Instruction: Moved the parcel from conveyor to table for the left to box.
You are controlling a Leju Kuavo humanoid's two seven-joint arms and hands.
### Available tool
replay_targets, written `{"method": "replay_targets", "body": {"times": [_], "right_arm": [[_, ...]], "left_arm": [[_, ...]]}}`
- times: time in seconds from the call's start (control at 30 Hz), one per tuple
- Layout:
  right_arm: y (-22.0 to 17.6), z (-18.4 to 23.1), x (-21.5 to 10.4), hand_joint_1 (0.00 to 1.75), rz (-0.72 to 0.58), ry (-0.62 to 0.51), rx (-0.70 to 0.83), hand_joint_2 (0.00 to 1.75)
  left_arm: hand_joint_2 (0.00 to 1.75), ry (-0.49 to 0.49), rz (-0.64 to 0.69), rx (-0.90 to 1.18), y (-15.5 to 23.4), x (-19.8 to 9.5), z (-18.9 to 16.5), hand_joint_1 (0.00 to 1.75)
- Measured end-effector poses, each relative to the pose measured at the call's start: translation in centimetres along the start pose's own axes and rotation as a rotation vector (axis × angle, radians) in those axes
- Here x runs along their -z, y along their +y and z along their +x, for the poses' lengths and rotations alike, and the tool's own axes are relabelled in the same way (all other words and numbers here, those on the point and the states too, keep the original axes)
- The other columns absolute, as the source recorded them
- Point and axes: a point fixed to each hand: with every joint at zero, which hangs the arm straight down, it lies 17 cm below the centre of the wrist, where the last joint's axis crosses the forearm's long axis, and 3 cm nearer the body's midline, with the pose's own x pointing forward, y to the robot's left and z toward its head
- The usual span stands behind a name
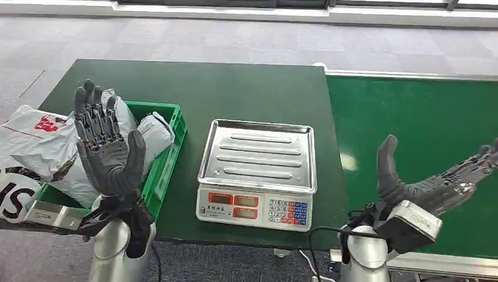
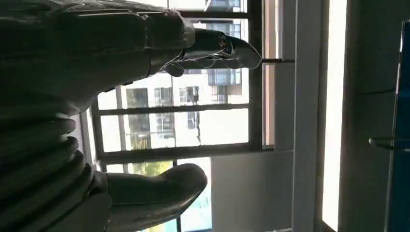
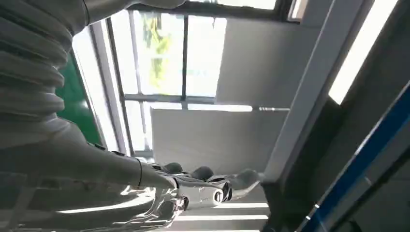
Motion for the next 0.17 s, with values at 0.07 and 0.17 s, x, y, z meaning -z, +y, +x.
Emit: {"method": "replay_targets", "body": {"times": [0.07,0.17], "right_arm": [[1.3,1.1,-1.1,0.00,0.055,0.024,0.111,1.75],[2.8,3.1,-1.9,0.00,0.129,0.024,0.254,1.75]], "left_arm": [[1.75,0.005,-0.036,-0.043,-1.5,-0.9,0.4,0.00],[1.75,0.022,-0.062,-0.102,-2.9,-2.1,0.9,0.00]]}}
